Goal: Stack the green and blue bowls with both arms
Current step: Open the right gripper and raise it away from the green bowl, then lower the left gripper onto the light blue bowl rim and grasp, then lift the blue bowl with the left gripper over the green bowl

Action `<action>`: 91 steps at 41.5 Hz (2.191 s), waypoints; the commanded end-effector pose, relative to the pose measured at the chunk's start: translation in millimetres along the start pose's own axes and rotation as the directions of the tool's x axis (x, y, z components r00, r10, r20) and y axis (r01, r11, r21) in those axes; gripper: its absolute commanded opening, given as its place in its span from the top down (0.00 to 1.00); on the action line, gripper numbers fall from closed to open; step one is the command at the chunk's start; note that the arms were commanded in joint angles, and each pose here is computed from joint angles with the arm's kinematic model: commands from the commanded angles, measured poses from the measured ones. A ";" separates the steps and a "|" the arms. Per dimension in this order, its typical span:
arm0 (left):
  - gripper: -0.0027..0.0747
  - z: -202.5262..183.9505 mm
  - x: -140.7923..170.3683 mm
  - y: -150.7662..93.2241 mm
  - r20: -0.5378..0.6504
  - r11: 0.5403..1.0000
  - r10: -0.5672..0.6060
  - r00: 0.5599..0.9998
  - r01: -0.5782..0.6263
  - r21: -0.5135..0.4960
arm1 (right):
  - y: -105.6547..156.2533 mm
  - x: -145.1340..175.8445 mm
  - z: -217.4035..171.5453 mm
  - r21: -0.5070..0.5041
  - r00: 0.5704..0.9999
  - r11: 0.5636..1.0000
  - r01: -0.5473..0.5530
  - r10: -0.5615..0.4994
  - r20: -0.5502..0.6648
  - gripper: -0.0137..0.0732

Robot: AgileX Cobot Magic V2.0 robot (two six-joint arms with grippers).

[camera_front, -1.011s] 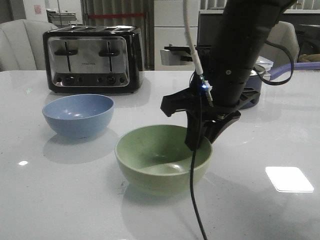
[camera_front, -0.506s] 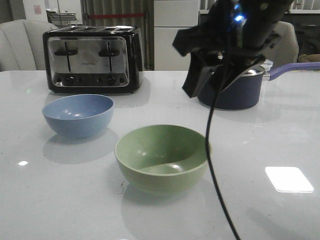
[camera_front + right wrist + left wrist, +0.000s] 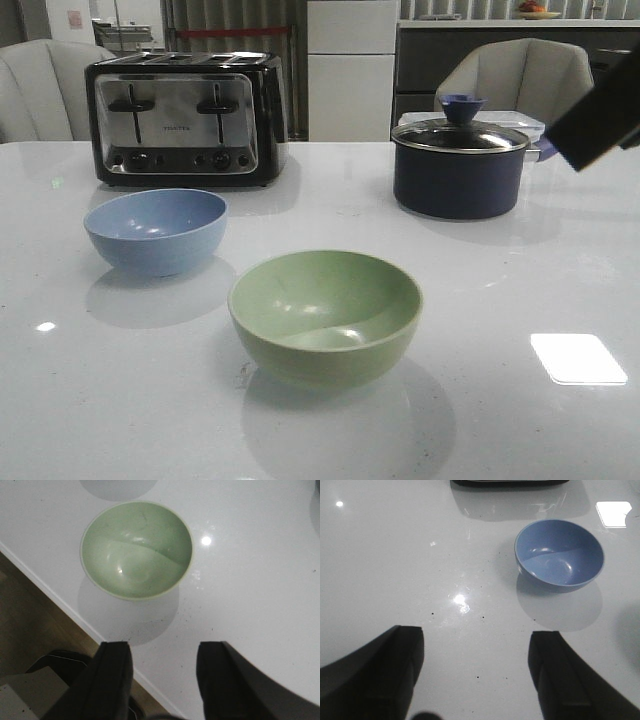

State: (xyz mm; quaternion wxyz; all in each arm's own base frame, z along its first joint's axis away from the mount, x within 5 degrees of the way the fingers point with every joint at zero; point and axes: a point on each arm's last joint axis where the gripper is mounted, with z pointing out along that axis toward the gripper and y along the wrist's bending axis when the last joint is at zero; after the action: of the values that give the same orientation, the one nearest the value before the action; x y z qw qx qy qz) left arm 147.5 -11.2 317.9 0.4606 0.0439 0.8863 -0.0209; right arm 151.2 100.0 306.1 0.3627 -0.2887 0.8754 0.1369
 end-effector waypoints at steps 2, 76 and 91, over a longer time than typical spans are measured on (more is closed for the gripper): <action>0.31 -2.6 -24.5 -0.9 0.061 1.000 0.001 0.998 -0.001 0.008 | 1.1 -3.6 -15.7 0.014 0.994 1.000 0.021 -0.022 0.103 0.35; 0.82 292.1 -77.1 -44.7 -0.382 0.990 -0.004 0.924 0.058 0.130 | 1.0 -3.5 -14.8 0.013 0.995 1.000 0.020 -0.021 0.098 0.35; 0.85 240.8 -122.2 -63.4 -0.344 0.976 0.087 0.935 -0.010 0.219 | 1.0 -3.5 -14.8 0.013 0.995 1.000 0.020 -0.021 0.098 0.35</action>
State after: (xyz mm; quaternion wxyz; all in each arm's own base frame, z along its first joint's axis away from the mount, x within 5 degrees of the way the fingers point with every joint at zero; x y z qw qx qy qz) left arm 418.3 -88.1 217.8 0.2167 0.0949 0.9685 -0.0781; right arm 141.4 94.4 304.9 0.3674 -0.2897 0.8730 0.1380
